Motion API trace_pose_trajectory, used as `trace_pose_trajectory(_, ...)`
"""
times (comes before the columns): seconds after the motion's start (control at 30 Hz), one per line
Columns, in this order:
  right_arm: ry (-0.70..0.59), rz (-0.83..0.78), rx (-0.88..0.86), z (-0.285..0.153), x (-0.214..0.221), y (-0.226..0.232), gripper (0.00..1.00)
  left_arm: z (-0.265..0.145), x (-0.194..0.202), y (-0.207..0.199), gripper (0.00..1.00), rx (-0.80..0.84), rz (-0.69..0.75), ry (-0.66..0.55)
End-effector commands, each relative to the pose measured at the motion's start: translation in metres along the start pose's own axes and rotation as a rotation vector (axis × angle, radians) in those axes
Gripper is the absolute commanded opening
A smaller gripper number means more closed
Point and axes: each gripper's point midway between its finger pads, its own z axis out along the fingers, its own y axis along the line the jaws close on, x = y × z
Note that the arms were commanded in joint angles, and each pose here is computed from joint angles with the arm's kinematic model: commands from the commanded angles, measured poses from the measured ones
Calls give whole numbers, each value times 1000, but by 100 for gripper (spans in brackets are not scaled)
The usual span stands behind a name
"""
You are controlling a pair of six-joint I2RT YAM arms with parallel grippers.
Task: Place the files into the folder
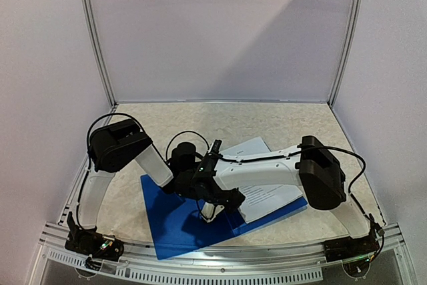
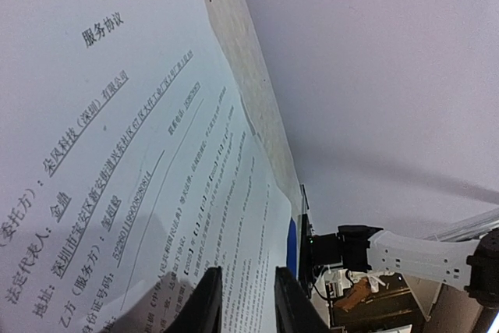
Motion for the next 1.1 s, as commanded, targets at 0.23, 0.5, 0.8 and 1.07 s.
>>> trace_pose_trajectory(0.23, -466, -9, -63, -30, -78, 14, 5, -14, 71, 92, 25, -244, -178, 142)
trace_pose_trajectory(0.5, -478, 86, -23, -33, -58, 0, 6, -13, 70, 91, 24, -239, -181, 137)
trace_pose_trajectory(0.8, -474, 217, 120, -63, -21, -25, 21, -10, 61, 75, 24, -216, -150, 135)
trace_pose_trajectory(1.07, -493, 330, 204, -84, 14, -49, 29, -4, 41, 42, 25, -205, -72, 129)
